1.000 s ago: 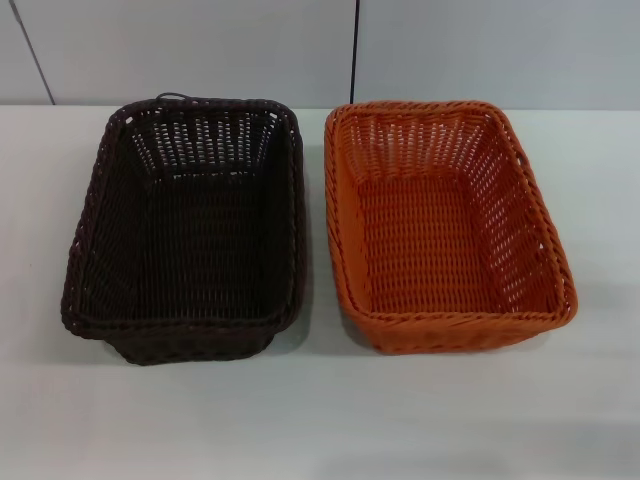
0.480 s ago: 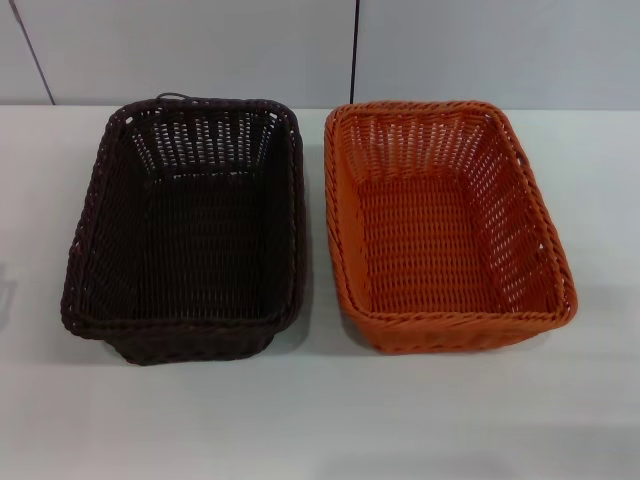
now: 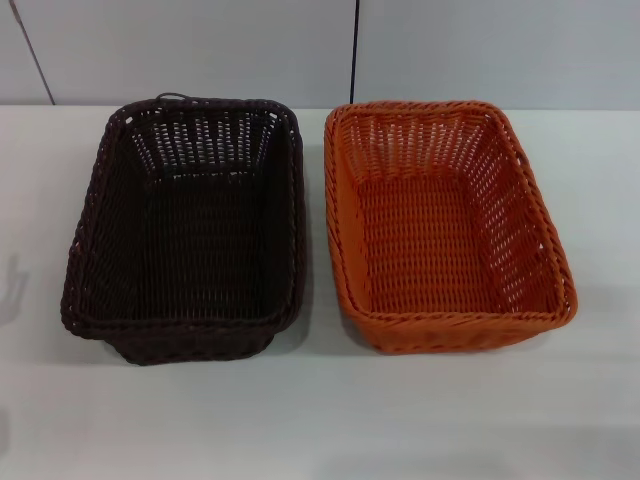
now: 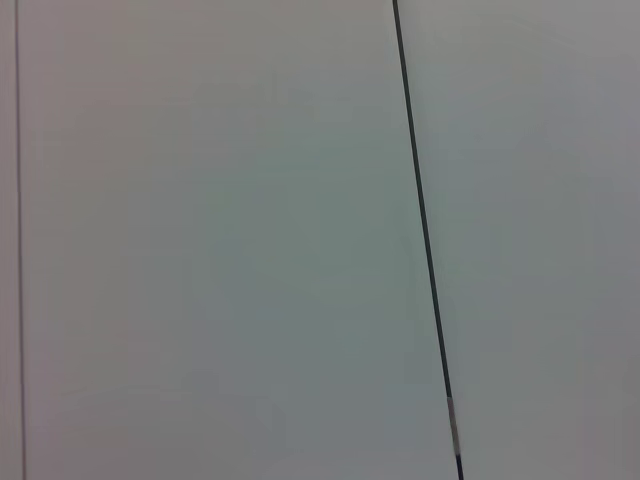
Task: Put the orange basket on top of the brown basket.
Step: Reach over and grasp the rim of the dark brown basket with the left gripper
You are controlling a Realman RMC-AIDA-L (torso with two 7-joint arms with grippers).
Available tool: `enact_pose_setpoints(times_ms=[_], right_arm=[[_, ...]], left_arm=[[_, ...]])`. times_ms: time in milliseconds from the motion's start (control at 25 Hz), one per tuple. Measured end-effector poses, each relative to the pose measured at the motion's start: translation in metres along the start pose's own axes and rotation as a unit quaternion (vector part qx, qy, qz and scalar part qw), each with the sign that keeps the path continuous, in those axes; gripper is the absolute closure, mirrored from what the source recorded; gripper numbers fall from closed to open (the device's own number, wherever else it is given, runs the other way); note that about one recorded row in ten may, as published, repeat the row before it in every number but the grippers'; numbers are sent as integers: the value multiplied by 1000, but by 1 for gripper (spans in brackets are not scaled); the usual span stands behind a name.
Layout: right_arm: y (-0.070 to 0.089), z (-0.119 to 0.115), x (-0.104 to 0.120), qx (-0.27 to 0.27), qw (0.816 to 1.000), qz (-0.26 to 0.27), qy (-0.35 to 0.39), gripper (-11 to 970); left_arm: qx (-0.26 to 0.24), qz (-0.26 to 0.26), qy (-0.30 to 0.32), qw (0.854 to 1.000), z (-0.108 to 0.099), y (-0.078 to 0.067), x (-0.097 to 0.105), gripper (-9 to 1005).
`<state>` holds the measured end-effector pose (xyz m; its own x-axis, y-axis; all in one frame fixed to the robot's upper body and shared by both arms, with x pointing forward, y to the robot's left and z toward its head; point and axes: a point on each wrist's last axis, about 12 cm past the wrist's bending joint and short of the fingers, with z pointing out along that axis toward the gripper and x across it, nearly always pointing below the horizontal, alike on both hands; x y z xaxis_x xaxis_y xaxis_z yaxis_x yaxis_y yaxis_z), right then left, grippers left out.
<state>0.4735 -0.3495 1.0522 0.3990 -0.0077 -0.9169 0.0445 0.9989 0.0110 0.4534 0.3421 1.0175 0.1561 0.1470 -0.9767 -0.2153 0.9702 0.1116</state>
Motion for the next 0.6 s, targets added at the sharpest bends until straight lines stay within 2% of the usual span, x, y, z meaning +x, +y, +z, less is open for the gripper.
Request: enact_pose_setpoints(times_ms=[280,400,520,560,600], right_arm=[[0,2,0,-1,1000,0,-2,178],[0,4,-1,-1,1000,0,-4,179],[1,6,-2,-3,1000,1,-9,181],[1,7,-2,-4,1000,2,-12,181],[1,7,-2,-4,1000,2,-12,182]], left_arm=[[-5,-3,5,1000,-2,2,1,163],[16,-25,3,1000,2,-4,-4,164],[27,-35,11,999,6,-4,-7,165],[42,-46,23,998,15,2,-13,166],[42,-46,23,998,15,2,-13,166]])
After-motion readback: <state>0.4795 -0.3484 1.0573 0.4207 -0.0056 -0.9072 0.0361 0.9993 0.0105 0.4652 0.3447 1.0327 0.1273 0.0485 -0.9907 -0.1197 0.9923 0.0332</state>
